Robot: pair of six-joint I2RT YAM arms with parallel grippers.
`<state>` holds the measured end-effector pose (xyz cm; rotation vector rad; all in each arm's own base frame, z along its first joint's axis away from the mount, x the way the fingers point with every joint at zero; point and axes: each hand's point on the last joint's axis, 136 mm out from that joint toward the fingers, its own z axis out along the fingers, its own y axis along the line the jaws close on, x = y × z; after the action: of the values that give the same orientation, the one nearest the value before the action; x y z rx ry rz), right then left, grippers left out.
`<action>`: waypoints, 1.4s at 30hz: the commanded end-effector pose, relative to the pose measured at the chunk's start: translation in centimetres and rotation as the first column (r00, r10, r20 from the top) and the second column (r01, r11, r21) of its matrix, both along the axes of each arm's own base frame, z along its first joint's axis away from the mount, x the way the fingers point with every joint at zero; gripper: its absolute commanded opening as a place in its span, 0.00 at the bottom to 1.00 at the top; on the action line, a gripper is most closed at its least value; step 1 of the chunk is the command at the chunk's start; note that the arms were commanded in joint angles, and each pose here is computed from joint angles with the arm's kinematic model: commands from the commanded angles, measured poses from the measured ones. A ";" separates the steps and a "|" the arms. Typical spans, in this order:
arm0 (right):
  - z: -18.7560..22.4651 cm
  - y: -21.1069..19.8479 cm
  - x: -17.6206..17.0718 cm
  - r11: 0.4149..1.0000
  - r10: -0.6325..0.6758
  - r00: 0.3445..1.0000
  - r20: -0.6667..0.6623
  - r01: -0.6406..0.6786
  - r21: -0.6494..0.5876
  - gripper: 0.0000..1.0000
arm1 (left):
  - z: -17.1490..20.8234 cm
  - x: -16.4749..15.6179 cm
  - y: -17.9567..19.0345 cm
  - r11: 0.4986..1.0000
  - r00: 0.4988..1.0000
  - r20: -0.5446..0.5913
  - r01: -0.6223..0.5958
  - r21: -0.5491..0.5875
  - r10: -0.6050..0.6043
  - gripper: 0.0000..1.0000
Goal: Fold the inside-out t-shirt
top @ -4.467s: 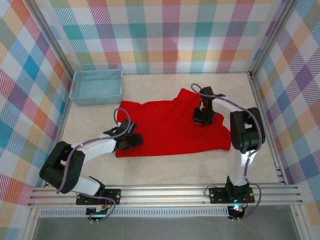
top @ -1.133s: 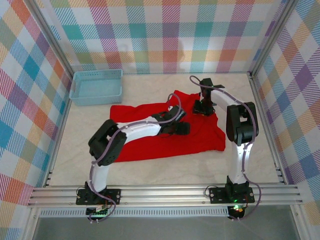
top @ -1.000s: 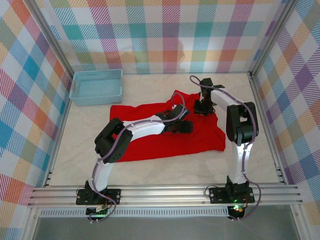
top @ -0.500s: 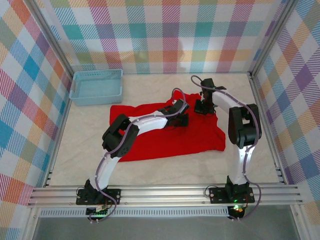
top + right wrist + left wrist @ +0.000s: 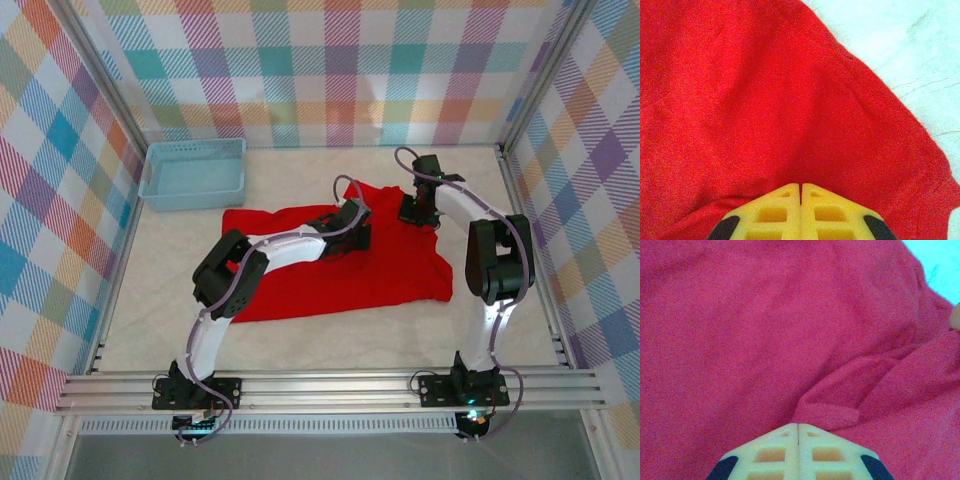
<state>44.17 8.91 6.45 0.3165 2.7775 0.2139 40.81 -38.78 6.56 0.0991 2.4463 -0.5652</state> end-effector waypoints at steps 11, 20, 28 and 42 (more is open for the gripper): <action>0.2 -0.3 1.1 1.000 -0.026 0.999 0.027 0.026 0.010 0.26 | 1.3 2.6 3.0 0.981 0.983 0.014 -0.179 -0.080 0.181 0.15; 1.8 -0.1 0.8 1.000 0.003 0.998 0.070 -0.005 0.015 0.41 | 2.3 1.9 4.4 0.986 0.986 0.027 -0.164 -0.006 0.164 0.66; 2.7 3.1 -1.1 0.990 0.097 0.991 0.097 -0.106 0.095 0.51 | 3.0 -3.0 10.8 0.982 0.988 0.025 -0.152 0.112 0.150 0.78; -5.2 0.7 -7.8 0.985 -0.123 0.982 -0.145 0.139 0.102 0.53 | -4.6 -13.1 15.9 0.974 0.957 -0.185 -0.220 0.049 0.226 0.81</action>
<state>37.94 11.78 2.19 0.3824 2.8617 0.3954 29.65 -22.66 3.40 -0.1655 2.5578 -0.4024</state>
